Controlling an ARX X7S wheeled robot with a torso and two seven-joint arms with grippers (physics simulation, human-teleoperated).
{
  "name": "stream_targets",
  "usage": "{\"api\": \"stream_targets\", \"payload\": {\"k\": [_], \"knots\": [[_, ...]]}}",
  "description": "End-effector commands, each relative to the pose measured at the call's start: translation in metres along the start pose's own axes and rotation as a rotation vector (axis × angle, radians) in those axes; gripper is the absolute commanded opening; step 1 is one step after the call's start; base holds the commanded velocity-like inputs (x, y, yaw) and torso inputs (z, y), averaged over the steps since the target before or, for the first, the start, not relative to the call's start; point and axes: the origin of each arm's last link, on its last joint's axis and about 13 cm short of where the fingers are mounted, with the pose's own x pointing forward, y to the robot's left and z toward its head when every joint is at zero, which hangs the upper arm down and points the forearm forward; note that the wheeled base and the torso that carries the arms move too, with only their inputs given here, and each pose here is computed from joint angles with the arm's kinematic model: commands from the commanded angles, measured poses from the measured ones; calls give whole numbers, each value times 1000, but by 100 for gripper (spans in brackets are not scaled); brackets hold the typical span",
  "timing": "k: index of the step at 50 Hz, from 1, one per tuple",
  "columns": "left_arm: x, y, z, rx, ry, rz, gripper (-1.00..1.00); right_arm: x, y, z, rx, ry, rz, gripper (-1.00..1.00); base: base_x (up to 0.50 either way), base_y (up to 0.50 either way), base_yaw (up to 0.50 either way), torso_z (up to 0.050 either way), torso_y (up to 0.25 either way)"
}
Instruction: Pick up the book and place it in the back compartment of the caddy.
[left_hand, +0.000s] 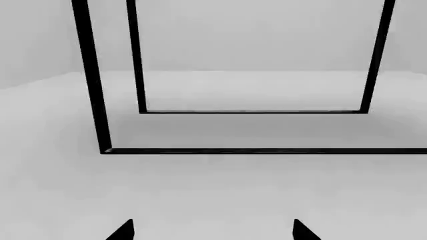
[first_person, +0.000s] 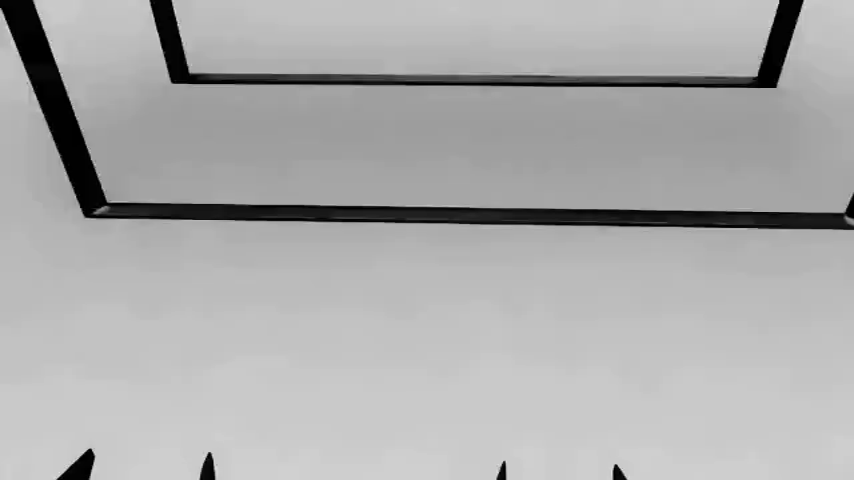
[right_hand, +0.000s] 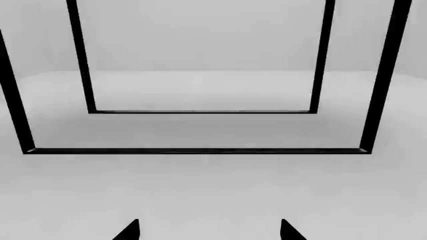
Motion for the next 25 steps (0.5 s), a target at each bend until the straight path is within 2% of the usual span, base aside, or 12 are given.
{"api": "stream_targets", "payload": {"k": [1,5,8,10,19,22,25], "knots": [[2,1,-1,0,0,-4,100,0,0,0,0,0,0,100,0,0,0,0,0],[-1,0,0,56,-13,-4,100,2,0,-3,-5,-4,10,100,0,0,0,0,0],[-2,0,3,22,-24,-5,100,2,0,-4,-8,-10,15,100,0,0,0,0,0],[-1,1,2,29,-26,2,100,1,0,-3,-27,-19,11,100,0,0,0,0,0],[-2,2,2,23,-28,9,100,-2,0,-1,-17,-34,20,100,0,0,0,0,0],[-1,3,13,33,-49,15,100,-1,0,11,-46,-50,30,100,0,0,0,0,0],[5,6,31,28,-70,31,100,-1,-3,43,-60,-109,22,100,0,0,0,0,0]]}}
